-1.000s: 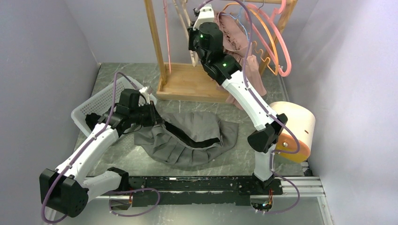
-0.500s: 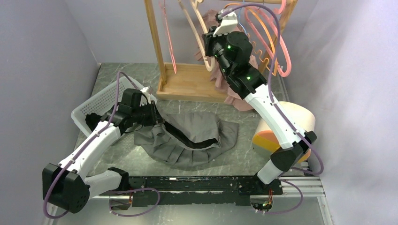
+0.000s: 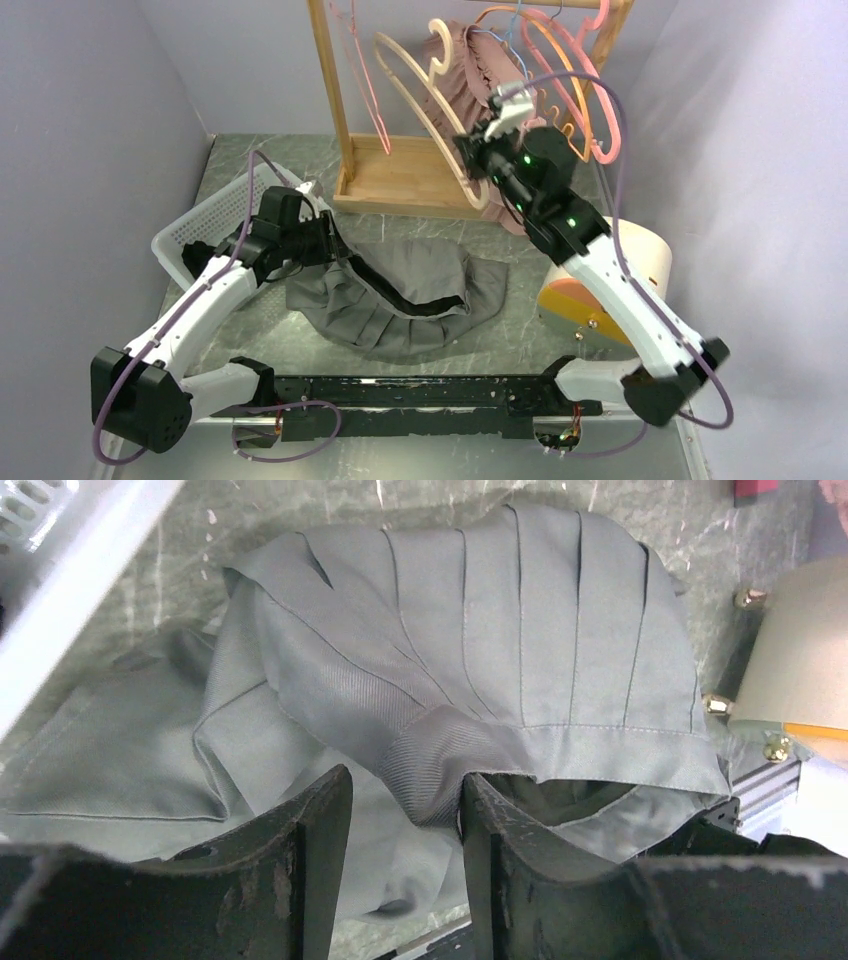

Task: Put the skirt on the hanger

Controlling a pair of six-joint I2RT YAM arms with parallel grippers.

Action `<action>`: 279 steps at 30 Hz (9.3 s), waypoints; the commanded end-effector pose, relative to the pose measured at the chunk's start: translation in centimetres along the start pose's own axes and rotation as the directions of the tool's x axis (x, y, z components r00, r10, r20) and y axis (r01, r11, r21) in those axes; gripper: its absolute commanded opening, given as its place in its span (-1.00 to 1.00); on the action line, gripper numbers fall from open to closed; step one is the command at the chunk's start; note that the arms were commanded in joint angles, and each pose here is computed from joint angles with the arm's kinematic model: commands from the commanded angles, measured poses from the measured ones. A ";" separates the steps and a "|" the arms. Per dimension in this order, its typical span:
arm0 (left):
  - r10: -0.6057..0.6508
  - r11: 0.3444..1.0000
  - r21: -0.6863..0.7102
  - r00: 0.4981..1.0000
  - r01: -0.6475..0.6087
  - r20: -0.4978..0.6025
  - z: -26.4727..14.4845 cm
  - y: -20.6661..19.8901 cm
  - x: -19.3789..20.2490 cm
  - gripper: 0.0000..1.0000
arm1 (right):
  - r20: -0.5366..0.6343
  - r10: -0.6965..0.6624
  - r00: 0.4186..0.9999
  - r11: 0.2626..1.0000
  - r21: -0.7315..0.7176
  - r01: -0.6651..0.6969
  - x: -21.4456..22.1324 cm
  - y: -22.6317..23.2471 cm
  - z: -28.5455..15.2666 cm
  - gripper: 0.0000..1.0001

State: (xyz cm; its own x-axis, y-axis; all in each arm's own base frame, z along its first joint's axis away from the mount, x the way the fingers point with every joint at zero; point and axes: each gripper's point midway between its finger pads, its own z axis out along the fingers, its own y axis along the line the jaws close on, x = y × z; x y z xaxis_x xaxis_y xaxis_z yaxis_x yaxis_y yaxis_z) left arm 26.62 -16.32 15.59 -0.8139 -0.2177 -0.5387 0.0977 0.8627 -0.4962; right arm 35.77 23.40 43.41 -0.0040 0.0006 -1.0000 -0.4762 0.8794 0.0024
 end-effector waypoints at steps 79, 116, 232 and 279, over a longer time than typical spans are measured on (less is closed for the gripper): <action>0.616 0.228 0.486 0.512 -0.844 0.599 -16.5 -13.2 2.1 -0.86 | -0.041 -0.058 0.997 0.412 -0.911 -0.013 7.2 15.5 -17.3 0.19; 0.068 0.994 0.077 0.989 -0.078 0.128 -11.1 -1.8 1.9 0.09 | -0.061 -0.252 0.966 0.644 -0.755 0.121 11.9 13.1 -17.0 -1.00; 0.516 0.585 0.334 0.656 -0.739 0.550 -17.0 -13.4 -5.4 -0.04 | 0.356 0.161 0.921 0.698 -0.701 0.149 10.6 15.9 -12.3 -1.00; 0.747 0.113 0.274 0.263 -0.955 0.610 -14.8 -13.9 -1.2 -0.86 | 0.233 0.084 0.969 0.488 -0.857 0.164 5.4 18.9 -14.0 -0.18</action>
State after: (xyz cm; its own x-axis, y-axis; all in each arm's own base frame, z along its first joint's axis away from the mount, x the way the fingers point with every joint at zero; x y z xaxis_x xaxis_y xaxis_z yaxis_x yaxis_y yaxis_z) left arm 15.48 -21.84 30.67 0.0369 0.3417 -0.9391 0.9949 0.0761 0.0668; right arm 15.05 34.83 33.48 0.0971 0.0791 -0.9921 -0.9937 -0.0489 -0.1011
